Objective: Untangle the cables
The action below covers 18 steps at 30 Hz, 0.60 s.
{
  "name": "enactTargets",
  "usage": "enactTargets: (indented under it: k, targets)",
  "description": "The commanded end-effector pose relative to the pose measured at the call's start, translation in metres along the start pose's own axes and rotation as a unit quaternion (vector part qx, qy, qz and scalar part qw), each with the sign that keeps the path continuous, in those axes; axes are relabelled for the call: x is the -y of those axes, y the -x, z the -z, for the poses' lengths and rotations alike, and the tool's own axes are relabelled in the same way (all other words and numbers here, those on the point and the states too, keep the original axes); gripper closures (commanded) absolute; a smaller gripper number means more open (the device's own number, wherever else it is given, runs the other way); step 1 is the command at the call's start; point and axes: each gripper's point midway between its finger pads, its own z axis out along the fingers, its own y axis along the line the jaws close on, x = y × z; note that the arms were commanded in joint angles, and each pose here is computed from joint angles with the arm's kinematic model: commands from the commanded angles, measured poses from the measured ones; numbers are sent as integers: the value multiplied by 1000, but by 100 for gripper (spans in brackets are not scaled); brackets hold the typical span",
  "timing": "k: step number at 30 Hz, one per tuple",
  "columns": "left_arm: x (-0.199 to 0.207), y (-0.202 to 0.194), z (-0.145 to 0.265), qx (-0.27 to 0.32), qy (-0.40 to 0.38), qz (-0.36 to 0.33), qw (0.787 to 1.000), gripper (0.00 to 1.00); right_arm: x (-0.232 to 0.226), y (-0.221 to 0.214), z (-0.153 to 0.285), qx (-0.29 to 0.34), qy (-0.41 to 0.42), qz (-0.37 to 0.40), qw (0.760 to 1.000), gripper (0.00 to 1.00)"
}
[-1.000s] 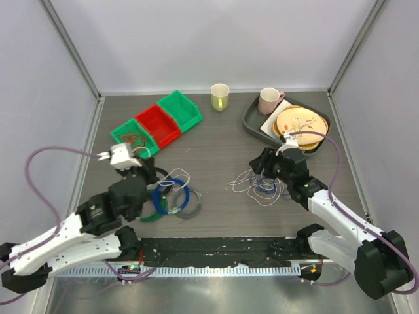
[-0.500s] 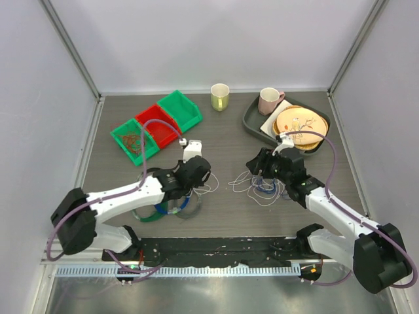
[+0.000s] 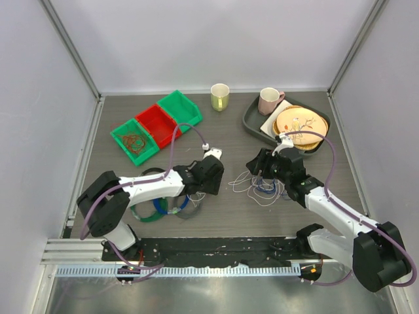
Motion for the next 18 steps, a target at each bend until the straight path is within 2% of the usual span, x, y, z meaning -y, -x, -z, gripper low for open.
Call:
enactTargets:
  k: [1,2,5,10,13,18]
  targets:
    - [14,10,4,14,-40,-20,999,39,-8,14,0,22,11,2,1000,37]
    - [15,8,4,11,-45,-22,999,33,-9,13,-1,21,12,2,1000,37]
    - [13,2,2,7,-45,-27,999,23,-8,12,-2,18,11,1,1000,37]
    - [11,-11,-7,-18,-42,-43,998,21,-8,11,-4,15,12,1,1000,37]
    - [-1,-16,-12,-23,-8,-50,998,20,-8,10,-4,13,12,1,1000,37]
    - [-10,-23,-20,-33,13,-62,997,26,-8,10,-4,13,13,1,1000,37]
